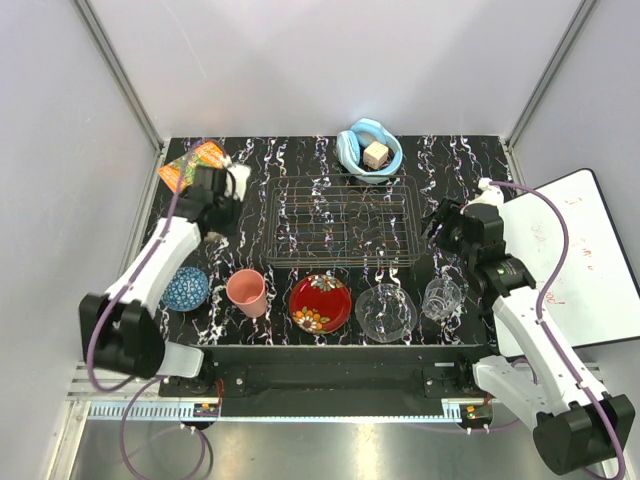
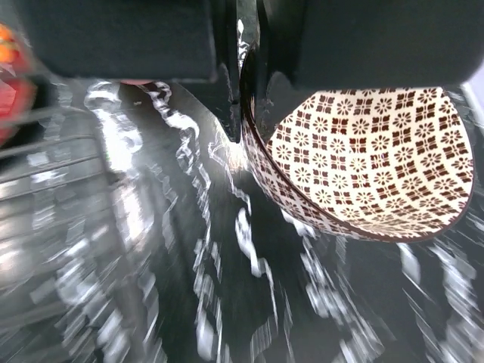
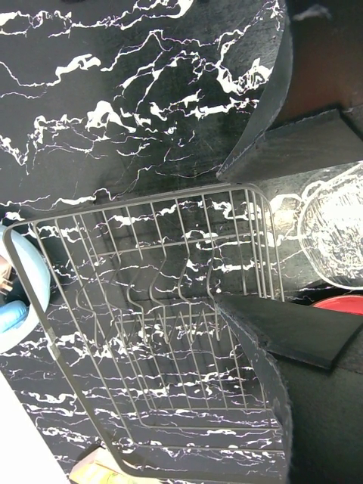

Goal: Load the mixed dishes into the dish rack

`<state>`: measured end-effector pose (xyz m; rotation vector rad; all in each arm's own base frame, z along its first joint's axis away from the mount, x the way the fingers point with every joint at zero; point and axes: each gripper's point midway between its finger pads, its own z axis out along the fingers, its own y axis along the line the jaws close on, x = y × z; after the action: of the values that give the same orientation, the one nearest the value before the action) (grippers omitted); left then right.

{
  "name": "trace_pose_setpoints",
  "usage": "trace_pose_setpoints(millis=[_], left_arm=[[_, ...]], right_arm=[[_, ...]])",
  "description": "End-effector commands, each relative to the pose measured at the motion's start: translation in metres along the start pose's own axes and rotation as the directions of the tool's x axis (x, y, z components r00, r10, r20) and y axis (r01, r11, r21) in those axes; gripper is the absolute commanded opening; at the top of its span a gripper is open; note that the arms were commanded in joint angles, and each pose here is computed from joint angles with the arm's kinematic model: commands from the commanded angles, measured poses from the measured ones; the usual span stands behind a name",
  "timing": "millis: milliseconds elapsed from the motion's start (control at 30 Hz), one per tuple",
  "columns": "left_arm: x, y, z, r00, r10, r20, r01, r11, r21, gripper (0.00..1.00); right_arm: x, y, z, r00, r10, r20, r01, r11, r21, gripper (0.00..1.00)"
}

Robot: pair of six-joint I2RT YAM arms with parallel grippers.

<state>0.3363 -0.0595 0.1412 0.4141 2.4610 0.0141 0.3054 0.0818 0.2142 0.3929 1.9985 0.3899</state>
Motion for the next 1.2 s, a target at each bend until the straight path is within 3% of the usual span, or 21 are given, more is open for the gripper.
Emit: trace_pose_setpoints(millis=[0,100,200,233,300,333,400,433,467,533,700,733,800,833,867,967,1167], left_arm=[[-0.072,-0.011,-0.085,0.966,0.004,0.26,-0.03,0.995,0.098,0.0],[-0.098,-0.033,-0.123,0.932,-0.049,0.359,-0.037,0.972,0.23,0.0],[-0.12,-0.069,-0.154,0.905,-0.135,0.403,-0.062,0.896,0.44,0.0],[-0.127,-0.091,-0.172,0.901,-0.21,0.38,-0.052,0.816,0.575,0.0],[-0.143,-0.114,-0.187,0.888,-0.265,0.377,-0.088,0.704,0.704,0.03],[-0.141,-0.133,-0.201,0.899,-0.31,0.31,-0.076,0.587,0.806,0.04],[-0.161,-0.15,-0.213,0.864,-0.347,0.365,-0.153,0.51,0.847,0.04],[-0.158,-0.159,-0.209,0.873,-0.388,0.294,-0.098,0.452,0.887,0.02],[-0.168,-0.173,-0.21,0.868,-0.39,0.308,-0.136,0.409,0.902,0.01],[-0.178,-0.19,-0.207,0.889,-0.402,0.219,-0.078,0.338,0.938,0.0],[-0.206,-0.245,-0.181,0.9,-0.401,0.174,-0.075,0.252,0.965,0.0],[-0.206,-0.255,-0.166,0.911,-0.393,0.123,-0.034,0.227,0.973,0.0],[-0.216,-0.27,-0.169,0.892,-0.418,0.172,-0.11,0.168,0.98,0.0],[-0.217,-0.279,-0.162,0.895,-0.438,0.084,-0.046,0.098,0.994,0.0],[-0.227,-0.283,-0.177,0.865,-0.476,0.156,-0.152,0.048,0.987,0.0],[-0.233,-0.299,-0.159,0.858,-0.505,0.089,-0.105,-0.003,0.994,0.01],[-0.243,-0.317,-0.114,0.865,-0.502,0.007,-0.001,0.011,1.0,0.0]], right_arm=[[-0.006,0.003,-0.006,0.999,-0.014,0.031,0.015,1.0,-0.013,0.68],[-0.014,0.005,-0.012,0.998,-0.011,0.064,0.013,1.0,-0.022,0.68],[-0.027,0.008,-0.022,0.993,-0.019,0.115,0.024,0.999,-0.038,0.68],[-0.031,0.007,-0.027,0.991,-0.024,0.135,0.03,0.999,-0.038,0.68],[-0.035,0.008,-0.033,0.987,-0.028,0.16,0.035,0.998,-0.045,0.69],[-0.039,0.008,-0.039,0.983,-0.028,0.182,0.038,0.998,-0.051,0.69],[-0.04,0.006,-0.044,0.98,-0.029,0.197,0.041,0.998,-0.054,0.69],[-0.042,0.006,-0.049,0.976,-0.028,0.216,0.042,0.997,-0.063,0.69],[-0.041,0.004,-0.05,0.975,-0.029,0.219,0.043,0.997,-0.06,0.69],[-0.041,0.002,-0.055,0.971,-0.027,0.237,0.043,0.997,-0.064,0.69],[-0.036,0.0,-0.058,0.971,-0.017,0.237,0.035,0.997,-0.073,0.69],[-0.036,0.001,-0.058,0.972,-0.013,0.236,0.033,0.996,-0.079,0.69],[-0.034,0.0,-0.057,0.973,-0.009,0.229,0.028,0.997,-0.076,0.69],[-0.033,0.001,-0.056,0.975,-0.005,0.224,0.023,0.996,-0.081,0.69],[-0.033,0.002,-0.056,0.975,-0.003,0.223,0.022,0.996,-0.082,0.69],[-0.033,0.004,-0.056,0.976,0.009,0.219,0.011,0.996,-0.091,0.69],[-0.032,0.013,-0.063,0.977,0.056,0.207,-0.025,0.988,-0.15,0.69]])
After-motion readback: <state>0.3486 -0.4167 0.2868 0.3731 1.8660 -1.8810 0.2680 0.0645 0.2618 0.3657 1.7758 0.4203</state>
